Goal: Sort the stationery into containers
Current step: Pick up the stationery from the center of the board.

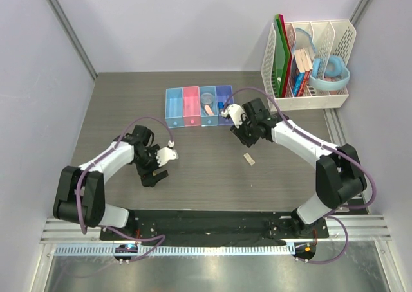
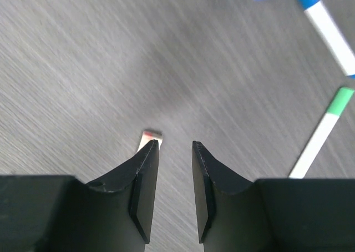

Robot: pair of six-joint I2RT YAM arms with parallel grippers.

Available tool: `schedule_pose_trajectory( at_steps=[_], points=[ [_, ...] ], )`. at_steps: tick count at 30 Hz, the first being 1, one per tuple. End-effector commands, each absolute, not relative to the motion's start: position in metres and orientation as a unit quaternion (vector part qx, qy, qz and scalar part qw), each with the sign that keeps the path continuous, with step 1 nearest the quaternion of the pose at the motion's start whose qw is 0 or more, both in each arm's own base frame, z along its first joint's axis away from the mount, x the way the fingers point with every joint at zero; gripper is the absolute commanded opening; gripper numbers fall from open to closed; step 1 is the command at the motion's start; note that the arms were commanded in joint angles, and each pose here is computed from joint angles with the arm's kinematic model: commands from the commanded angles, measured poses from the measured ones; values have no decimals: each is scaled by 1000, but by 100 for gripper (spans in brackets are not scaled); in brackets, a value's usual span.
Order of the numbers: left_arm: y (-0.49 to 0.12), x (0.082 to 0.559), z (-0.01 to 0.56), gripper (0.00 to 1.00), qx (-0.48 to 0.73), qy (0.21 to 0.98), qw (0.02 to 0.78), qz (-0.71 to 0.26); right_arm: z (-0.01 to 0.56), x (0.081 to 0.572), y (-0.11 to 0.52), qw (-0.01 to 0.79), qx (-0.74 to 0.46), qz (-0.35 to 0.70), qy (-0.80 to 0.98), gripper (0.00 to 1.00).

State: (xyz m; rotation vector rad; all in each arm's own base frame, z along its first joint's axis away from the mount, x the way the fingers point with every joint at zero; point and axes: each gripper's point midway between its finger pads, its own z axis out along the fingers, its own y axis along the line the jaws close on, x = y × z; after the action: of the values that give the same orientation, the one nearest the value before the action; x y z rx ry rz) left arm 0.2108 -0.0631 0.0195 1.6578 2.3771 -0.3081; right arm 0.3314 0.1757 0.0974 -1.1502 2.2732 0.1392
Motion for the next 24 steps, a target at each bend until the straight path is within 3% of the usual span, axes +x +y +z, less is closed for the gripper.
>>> schedule_pose_trajectory(
  at_steps=[1, 8, 18, 24],
  points=[
    [-67, 227, 29, 93, 567, 803, 164, -87, 80, 319, 166, 270, -441, 41, 855, 36],
    [-62, 221, 8, 90, 566, 808, 137, -88, 31, 302, 157, 213, -446, 39, 869, 33],
    [-56, 221, -6, 71, 571, 809, 121, -77, 19, 297, 157, 197, -439, 46, 876, 31],
    [-54, 220, -9, 78, 573, 809, 112, -77, 29, 295, 158, 206, -435, 52, 875, 45]
  ],
)
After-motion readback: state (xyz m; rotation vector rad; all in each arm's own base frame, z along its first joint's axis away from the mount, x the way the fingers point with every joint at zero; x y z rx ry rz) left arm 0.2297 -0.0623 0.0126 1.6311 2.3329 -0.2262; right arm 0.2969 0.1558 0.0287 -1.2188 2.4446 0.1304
